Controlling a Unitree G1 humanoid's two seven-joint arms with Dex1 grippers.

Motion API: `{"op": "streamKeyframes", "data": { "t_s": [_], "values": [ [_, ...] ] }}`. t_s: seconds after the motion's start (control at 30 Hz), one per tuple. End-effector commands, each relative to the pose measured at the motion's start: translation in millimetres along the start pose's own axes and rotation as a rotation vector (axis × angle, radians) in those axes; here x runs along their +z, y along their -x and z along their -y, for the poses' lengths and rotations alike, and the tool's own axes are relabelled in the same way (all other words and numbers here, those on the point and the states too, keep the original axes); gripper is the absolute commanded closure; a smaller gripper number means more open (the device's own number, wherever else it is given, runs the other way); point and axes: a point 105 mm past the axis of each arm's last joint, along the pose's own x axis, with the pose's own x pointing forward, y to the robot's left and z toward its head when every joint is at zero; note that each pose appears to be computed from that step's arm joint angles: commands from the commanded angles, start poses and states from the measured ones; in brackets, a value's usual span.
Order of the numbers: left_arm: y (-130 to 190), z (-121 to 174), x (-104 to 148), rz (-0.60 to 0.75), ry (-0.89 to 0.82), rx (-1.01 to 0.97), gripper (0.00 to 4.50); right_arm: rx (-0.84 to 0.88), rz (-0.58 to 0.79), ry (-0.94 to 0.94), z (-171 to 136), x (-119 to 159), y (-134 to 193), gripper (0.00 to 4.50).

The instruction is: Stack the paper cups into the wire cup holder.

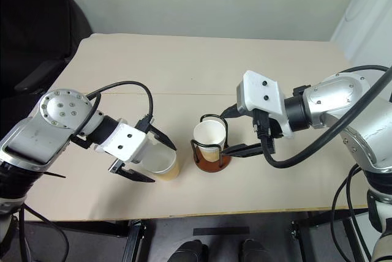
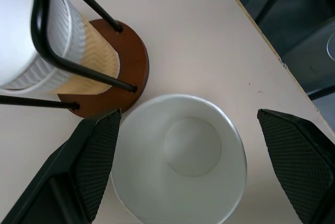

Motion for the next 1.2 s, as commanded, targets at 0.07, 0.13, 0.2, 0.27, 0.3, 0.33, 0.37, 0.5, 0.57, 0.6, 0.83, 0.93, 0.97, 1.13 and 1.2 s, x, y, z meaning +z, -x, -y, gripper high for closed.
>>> {"op": "streamKeyframes", "data": {
  "t_s": [0.07,0.13,0.2,0.27,0.3,0.33,0.37,0.5,0.57,0.6,0.83,0.93,0.97,1.13,1.2],
  "values": [
    [6.2,5.1,0.7,-0.016,-0.029,-0.018,0.00,-0.023,-0.002,0.036,1.8,6.6,4.3,0.65],
    [5.3,7.8,-0.9,-0.019,-0.031,-0.026,0.00,-0.025,0.001,0.035,1.9,7.2,4.4,0.65],
    [4.5,9.8,-2.1,-0.022,-0.031,-0.033,0.38,-0.027,0.002,0.033,2.3,7.5,4.5,0.61],
    [3.2,12.2,-2.8,-0.021,-0.032,-0.043,0.96,-0.029,0.002,0.033,2.8,7.5,4.5,0.61],
    [2.6,13.0,-3.2,-0.021,-0.031,-0.046,1.30,-0.030,0.002,0.033,3.0,7.5,4.5,0.61],
    [2.2,13.6,-4.0,-0.022,-0.028,-0.048,1.66,-0.031,0.002,0.033,3.2,7.5,4.5,0.61],
    [1.8,13.8,-4.9,-0.023,-0.026,-0.049,2.03,-0.032,0.001,0.033,3.4,7.5,4.4,0.61],
    [1.0,12.4,-8.4,-0.026,-0.020,-0.041,3.53,-0.036,-0.001,0.033,4.0,7.0,4.6,0.61],
    [1.5,10.5,-9.5,-0.029,-0.020,-0.034,4.24,-0.040,-0.006,0.032,4.6,5.8,5.0,0.61],
    [1.8,9.9,-10.1,-0.030,-0.018,-0.032,4.44,-0.041,-0.007,0.031,4.8,5.4,5.2,0.61],
    [5.7,6.5,-8.4,-0.009,0.003,-0.020,4.44,-0.063,-0.026,0.023,8.5,1.7,7.9,0.61],
    [9.7,2.4,-7.9,0.000,0.018,-0.003,4.44,-0.071,-0.030,0.023,10.1,1.6,9.5,0.61],
    [11.4,0.8,-8.2,0.000,0.020,0.003,4.44,-0.073,-0.031,0.022,10.5,1.6,10.1,0.61],
    [24.0,-11.4,-3.0,0.040,0.056,0.049,4.44,-0.081,-0.042,0.016,13.1,0.1,15.0,0.61],
    [29.9,-17.3,2.0,0.065,0.065,0.070,4.44,-0.079,-0.045,0.009,13.8,-1.1,16.9,0.61]
  ]
}}
